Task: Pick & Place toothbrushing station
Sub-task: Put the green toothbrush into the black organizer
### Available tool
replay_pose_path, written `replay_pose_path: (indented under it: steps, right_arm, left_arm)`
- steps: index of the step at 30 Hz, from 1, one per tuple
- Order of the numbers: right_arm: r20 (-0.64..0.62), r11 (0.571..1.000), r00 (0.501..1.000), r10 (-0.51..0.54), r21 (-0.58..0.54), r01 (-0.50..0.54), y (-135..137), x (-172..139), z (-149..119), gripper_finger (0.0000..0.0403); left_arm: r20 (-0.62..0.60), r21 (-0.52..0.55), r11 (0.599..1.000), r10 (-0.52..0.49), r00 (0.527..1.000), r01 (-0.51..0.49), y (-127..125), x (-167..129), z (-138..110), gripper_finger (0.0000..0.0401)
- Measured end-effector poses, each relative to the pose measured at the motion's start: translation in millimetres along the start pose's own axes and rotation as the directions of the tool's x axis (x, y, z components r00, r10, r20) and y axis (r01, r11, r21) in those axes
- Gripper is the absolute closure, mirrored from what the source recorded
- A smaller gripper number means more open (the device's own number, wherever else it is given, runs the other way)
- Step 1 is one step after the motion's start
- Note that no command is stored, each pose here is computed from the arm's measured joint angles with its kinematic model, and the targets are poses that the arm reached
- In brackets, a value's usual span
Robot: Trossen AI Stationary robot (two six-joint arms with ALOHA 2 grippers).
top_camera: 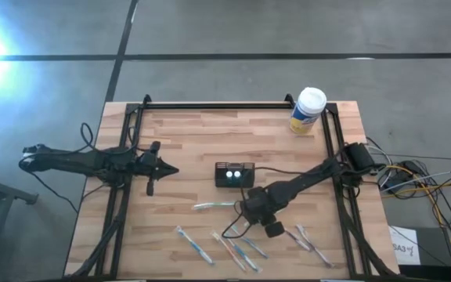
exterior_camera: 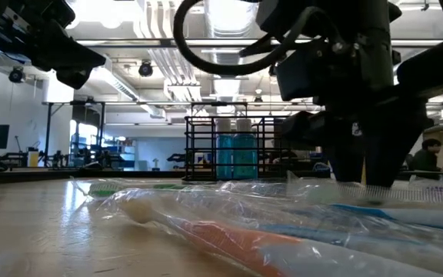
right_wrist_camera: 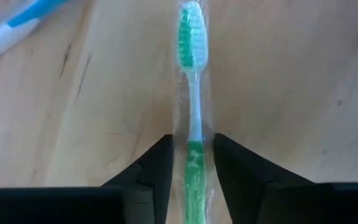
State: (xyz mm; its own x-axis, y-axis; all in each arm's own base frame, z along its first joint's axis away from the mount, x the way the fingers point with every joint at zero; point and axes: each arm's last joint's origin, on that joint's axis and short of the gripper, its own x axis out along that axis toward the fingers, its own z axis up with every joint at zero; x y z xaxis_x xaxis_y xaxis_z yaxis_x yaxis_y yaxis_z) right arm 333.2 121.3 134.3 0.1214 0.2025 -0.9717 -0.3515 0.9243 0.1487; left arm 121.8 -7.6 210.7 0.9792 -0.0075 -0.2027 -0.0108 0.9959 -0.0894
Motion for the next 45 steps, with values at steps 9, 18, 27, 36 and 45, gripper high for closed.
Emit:
replay_pose_path:
  steps: [9, 18, 27, 36, 45]
  right_arm:
    - [0.018, 0.997, 0.997, -0.074, -0.037, 0.074, 0, -16, -2, 0.0383]
    - [0.359, 0.981, 0.918, -0.171, -0.024, 0.192, 11, -114, -6, 0.0395]
    - [0.830, 0.951, 0.539, -0.145, -0.034, 0.309, 12, -208, -30, 0.0395]
    - [0.979, 0.970, 0.201, -0.025, -0.024, 0.241, -41, -207, -66, 0.0395]
    - [0.981, 0.963, 0.137, -0.136, 0.098, 0.251, -80, -173, -86, 0.0395]
  left_arm:
    - [0.000, 0.000, 1.000, 0.000, 1.000, 0.000, 0, 0, 0, 0.0390]
    - [0.000, -0.002, 1.000, 0.000, 1.000, 0.000, 0, 0, 0, 0.0390]
    - [0.001, -0.003, 1.000, 0.000, 1.000, 0.000, 0, 0, 0, 0.0390]
    - [-0.019, -0.006, 1.000, 0.002, 1.000, -0.002, 1, 2, -8, 0.0390]
    - [0.017, -0.009, 1.000, -0.002, 1.000, 0.002, 1, 3, -8, 0.0390]
